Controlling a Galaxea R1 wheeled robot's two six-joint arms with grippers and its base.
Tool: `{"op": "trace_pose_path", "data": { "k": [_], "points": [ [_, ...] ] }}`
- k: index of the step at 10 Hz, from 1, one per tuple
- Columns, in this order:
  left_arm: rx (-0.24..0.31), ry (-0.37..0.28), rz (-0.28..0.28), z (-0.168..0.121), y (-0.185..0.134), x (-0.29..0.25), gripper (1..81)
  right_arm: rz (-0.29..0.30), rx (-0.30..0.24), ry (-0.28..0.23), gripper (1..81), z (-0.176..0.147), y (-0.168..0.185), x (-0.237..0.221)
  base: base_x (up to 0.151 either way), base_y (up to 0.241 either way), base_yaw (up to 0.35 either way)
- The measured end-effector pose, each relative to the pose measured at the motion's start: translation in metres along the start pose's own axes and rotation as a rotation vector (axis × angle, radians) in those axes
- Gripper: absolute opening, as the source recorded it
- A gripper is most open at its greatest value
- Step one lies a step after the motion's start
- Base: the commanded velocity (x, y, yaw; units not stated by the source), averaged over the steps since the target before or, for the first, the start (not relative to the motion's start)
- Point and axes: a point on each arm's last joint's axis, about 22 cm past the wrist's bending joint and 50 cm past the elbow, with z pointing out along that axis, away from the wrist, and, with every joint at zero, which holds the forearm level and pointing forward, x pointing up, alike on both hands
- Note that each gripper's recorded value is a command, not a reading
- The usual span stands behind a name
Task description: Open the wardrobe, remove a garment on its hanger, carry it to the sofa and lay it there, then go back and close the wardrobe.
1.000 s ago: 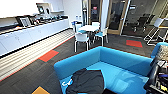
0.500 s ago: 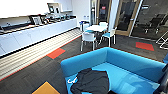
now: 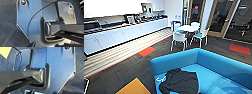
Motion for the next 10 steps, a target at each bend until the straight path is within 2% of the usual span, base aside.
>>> {"op": "trace_pose_path", "data": {
  "k": [3,4,6,9,10],
  "points": [
    [-0.030,0.010,-0.041,-0.008,-0.004,-0.001,81.1,0.002,0.041,0.003,81.1,-0.009,0.004,0.003,0.000,0.000,0.198],
    [-0.020,0.018,-0.059,-0.011,-0.013,-0.002,81.1,0.001,0.036,0.001,81.1,-0.014,0.015,0.002,0.000,0.000,0.225],
    [0.002,0.013,-0.090,-0.017,-0.029,-0.014,81.1,-0.005,-0.007,-0.009,81.1,-0.024,0.047,-0.005,0.000,0.000,0.227],
    [-0.010,0.014,-0.094,-0.015,-0.021,-0.012,81.1,0.000,0.013,-0.012,81.1,-0.020,0.033,-0.008,0.000,0.000,0.246],
    [-0.009,0.012,-0.094,-0.015,-0.022,-0.013,81.1,-0.001,0.005,-0.014,81.1,-0.023,0.040,-0.008,0.000,0.000,0.272]
  ]
}}
